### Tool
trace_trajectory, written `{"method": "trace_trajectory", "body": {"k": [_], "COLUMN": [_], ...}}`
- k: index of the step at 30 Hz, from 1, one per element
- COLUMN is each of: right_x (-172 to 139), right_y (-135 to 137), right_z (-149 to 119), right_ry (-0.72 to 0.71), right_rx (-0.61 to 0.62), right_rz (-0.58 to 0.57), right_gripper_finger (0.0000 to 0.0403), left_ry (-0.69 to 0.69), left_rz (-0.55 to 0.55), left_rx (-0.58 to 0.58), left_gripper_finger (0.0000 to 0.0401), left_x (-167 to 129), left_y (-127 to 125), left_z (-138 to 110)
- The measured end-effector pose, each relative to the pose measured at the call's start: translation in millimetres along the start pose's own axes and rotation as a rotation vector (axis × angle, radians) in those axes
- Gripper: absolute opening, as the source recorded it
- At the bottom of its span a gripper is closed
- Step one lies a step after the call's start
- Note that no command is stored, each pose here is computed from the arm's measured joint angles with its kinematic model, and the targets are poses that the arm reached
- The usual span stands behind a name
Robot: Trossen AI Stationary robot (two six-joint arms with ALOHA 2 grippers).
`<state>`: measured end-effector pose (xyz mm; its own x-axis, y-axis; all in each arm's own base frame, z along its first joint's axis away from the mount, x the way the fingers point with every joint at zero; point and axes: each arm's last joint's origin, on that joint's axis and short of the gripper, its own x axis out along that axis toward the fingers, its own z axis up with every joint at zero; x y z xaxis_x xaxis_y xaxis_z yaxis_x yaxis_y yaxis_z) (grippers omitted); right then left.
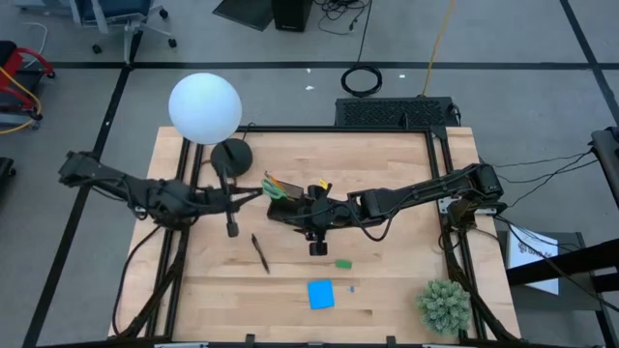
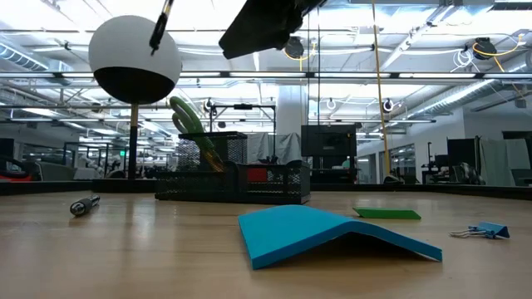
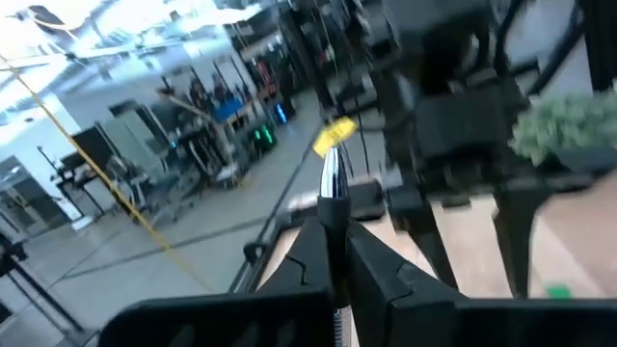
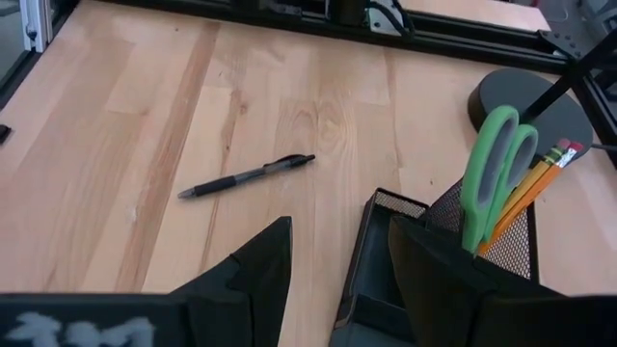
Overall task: Pick and place office supplies into organizer
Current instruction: Put the left black pen into the black desk organizer
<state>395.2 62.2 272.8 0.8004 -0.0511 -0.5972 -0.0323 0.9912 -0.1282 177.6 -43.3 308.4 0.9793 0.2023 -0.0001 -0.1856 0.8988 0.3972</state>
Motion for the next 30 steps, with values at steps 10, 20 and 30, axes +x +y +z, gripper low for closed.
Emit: {"method": "trace_trajectory", "body": {"k": [10, 20, 30], "right_x": [0, 0, 0], "right_y": [0, 0, 0], "right_z": [1, 2, 2], "right_ry": [-0.012, -0.02, -0.02], "right_rx": [0.01, 0.012, 0.02], "right_rz": [0.0, 0.0, 0.0], "right_gripper_finger": [0.0164, 0.0164, 0.0164], "left_ry": [-0.131, -0.231, -0.269], "left_rz": [0.066, 0.006, 0.006], "left_rx": [-0.097, -0.238, -0.272], "left_gripper_finger": [0.0, 0.0, 0.0], "left_x": [7, 16, 33], "left_y": [9, 28, 29], "left_z": [-32, -50, -77]}}
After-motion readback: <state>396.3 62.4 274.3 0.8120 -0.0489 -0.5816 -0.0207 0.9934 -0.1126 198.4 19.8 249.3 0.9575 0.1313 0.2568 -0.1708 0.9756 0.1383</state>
